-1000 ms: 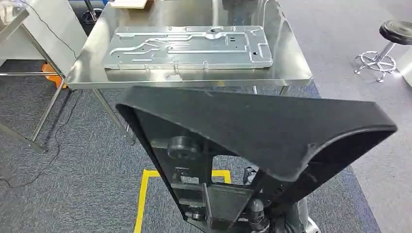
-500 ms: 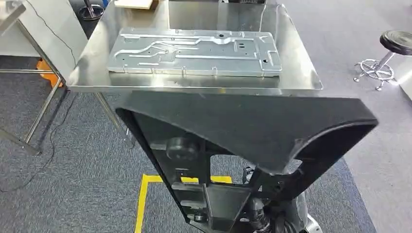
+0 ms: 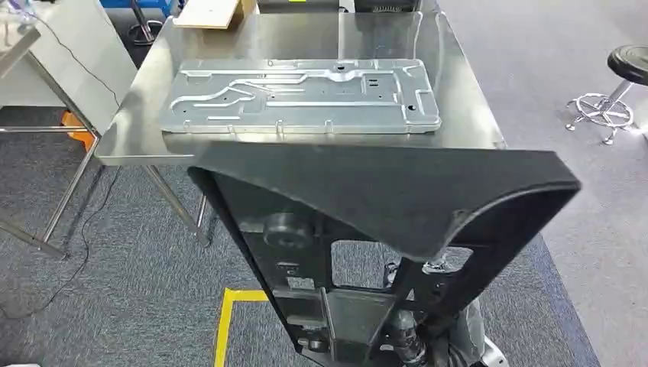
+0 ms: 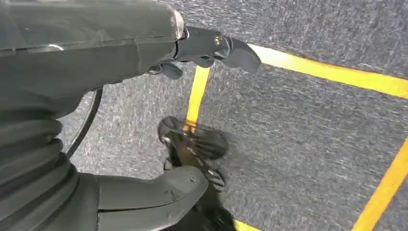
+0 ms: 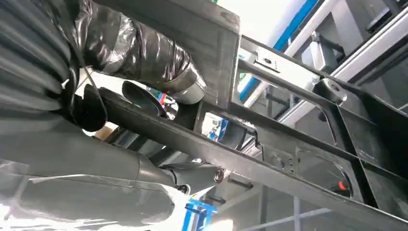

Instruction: Take the parts from the cabinet and place them on the table.

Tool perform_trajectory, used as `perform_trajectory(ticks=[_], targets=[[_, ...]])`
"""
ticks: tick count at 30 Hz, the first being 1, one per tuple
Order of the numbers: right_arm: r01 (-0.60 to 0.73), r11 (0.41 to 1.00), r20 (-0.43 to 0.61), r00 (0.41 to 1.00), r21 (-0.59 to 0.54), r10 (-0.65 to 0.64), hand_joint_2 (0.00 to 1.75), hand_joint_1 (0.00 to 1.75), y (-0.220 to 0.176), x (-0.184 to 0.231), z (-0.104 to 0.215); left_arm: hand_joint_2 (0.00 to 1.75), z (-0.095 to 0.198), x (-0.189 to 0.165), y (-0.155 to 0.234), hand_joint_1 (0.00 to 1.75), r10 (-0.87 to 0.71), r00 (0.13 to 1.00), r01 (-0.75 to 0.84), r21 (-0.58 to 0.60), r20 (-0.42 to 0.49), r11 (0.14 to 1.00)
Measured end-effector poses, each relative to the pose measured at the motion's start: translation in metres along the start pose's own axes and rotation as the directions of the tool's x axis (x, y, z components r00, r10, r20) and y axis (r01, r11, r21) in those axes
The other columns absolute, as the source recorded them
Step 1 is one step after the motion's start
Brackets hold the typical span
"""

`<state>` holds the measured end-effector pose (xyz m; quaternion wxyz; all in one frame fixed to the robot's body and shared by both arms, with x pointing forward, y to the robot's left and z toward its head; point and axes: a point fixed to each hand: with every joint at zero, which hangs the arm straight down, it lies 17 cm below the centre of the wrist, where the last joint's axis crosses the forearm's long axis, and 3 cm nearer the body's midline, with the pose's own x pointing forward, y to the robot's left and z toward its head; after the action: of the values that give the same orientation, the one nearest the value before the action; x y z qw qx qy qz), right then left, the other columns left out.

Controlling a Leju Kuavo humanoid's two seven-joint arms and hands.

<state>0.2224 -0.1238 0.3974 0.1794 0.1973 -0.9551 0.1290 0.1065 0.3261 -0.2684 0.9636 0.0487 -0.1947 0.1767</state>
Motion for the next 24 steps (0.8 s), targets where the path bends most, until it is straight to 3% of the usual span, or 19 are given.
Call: perform_trajectory(ticks=[24], targets=[[-0.003,1.0,0.001,1.0,-0.003,0.003,1.75,1.75,-0.0003,-0.0004,-0.0003,1.75,-0.0008,0.0026,0.0003,0.0,-0.013,1.0,0.012,0.004,0.003,1.0]])
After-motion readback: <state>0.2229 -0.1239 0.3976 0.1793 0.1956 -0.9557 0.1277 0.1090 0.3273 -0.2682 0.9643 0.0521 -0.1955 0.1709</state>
